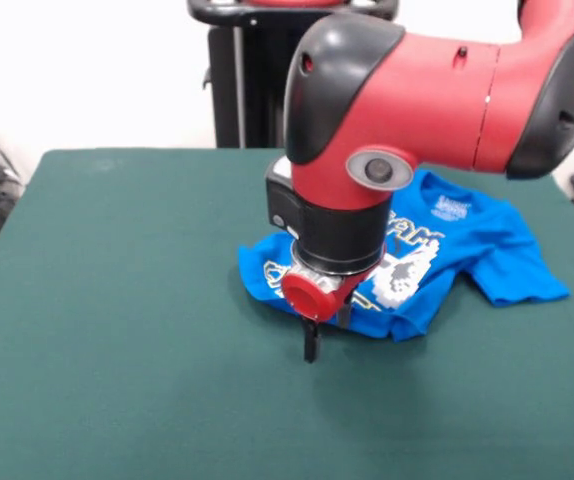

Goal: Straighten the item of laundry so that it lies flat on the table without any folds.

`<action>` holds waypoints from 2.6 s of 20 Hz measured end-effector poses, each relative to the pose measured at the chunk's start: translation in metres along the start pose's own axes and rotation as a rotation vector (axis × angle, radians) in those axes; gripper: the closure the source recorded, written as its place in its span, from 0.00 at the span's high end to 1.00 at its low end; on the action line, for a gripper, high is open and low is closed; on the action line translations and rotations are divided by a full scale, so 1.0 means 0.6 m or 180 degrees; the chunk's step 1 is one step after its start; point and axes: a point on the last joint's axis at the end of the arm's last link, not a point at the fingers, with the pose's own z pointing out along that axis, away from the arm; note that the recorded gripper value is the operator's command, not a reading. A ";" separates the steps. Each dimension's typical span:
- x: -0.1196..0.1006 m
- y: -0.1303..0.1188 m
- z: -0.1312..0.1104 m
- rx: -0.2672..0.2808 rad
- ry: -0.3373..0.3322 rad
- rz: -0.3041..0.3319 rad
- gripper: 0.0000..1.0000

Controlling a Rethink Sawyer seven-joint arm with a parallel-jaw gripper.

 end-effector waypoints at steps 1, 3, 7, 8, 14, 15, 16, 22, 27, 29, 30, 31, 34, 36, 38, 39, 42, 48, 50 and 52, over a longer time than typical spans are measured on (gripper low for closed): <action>-0.001 0.000 -0.001 0.0001 -0.0005 0.0001 1.00; -0.001 0.000 -0.002 0.0003 -0.0012 0.0002 1.00; -0.004 -0.001 -0.008 0.0008 -0.0032 0.0005 1.00; -0.005 -0.001 -0.009 0.0008 -0.0039 0.0007 1.00; -0.022 -0.006 -0.046 0.0037 -0.0137 0.0005 1.00; -0.024 -0.006 -0.051 0.0040 -0.0151 0.0003 1.00; -0.028 -0.006 -0.059 0.0044 -0.0167 -0.0002 1.00; -0.041 -0.003 -0.087 0.0009 -0.0211 -0.0025 1.00; -0.044 0.009 -0.085 -0.0089 -0.0160 -0.0059 1.00; -0.043 0.014 -0.080 -0.0133 -0.0114 -0.0080 1.00; -0.041 0.019 -0.073 -0.0173 -0.0061 -0.0100 1.00; -0.041 0.020 -0.073 -0.0178 -0.0056 -0.0102 1.00; -0.039 0.029 -0.061 -0.0233 0.0022 -0.0135 1.00; -0.037 0.037 -0.048 -0.0278 0.0084 -0.0161 1.00; -0.036 0.042 -0.038 -0.0296 0.0124 -0.0177 1.00; -0.035 0.044 -0.034 -0.0301 0.0136 -0.0180 1.00; -0.030 0.047 -0.021 -0.0323 0.0172 -0.0181 1.00; -0.022 0.052 0.000 -0.0361 0.0222 -0.0175 1.00; -0.019 0.054 0.006 -0.0372 0.0238 -0.0174 1.00; -0.017 0.054 0.009 -0.0377 0.0246 -0.0173 0.00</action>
